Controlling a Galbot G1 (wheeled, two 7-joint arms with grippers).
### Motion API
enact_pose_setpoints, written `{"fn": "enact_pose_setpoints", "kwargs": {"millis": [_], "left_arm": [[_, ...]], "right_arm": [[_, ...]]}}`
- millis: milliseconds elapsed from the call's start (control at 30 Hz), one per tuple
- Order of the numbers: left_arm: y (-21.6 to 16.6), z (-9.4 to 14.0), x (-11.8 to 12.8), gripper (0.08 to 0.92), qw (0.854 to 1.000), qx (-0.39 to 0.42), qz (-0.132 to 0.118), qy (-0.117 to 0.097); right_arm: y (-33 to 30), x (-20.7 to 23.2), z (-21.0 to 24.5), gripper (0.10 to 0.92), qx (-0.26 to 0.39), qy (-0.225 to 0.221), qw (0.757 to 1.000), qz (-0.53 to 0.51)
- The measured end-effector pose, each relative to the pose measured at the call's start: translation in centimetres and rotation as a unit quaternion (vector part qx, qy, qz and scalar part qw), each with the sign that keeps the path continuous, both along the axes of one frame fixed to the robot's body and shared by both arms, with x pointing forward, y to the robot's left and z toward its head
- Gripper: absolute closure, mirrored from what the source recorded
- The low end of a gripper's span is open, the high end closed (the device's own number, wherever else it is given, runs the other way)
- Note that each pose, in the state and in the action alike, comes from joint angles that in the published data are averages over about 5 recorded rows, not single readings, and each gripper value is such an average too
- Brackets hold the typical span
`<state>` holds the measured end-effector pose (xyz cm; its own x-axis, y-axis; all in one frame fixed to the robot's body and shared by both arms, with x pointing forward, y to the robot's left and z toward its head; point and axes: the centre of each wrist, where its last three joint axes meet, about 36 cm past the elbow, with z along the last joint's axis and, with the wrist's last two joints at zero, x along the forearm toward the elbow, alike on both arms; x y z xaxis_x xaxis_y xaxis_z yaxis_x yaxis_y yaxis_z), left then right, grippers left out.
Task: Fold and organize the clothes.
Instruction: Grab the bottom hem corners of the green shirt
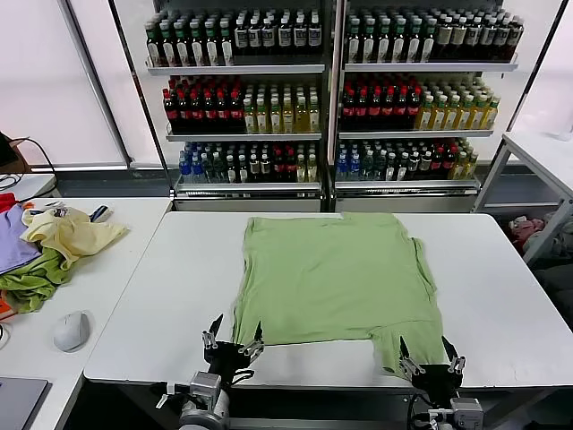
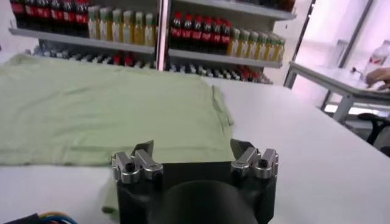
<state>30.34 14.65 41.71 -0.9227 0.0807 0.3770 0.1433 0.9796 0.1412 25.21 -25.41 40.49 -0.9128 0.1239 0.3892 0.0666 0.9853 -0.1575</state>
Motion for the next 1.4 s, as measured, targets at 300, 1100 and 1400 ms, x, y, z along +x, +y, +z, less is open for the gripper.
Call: {"fn": "enact_pose_setpoints", "kwargs": {"millis": [300, 1100, 1400], "left_arm": [[-0.4, -1.5, 1.2, 0.183, 0.999, 0.021, 0.008, 0.027], [-0.7, -3.5, 1.7, 0.838, 0.997, 0.023, 0.008, 0.067], [-0.2, -3.7, 2.1, 0.915, 0.997, 0.016, 0.009, 0.073]], "right_arm": [[-0.4, -0.3, -0.6, 0.200, -0.010, 0.015, 1.000, -0.008], [-0.4, -0.3, -1.5, 0.652, 0.033, 0.033, 0.999, -0.005], [-0.4, -0.2, -0.9, 0.884, 0.045, 0.020, 0.999, 0.004]]}}
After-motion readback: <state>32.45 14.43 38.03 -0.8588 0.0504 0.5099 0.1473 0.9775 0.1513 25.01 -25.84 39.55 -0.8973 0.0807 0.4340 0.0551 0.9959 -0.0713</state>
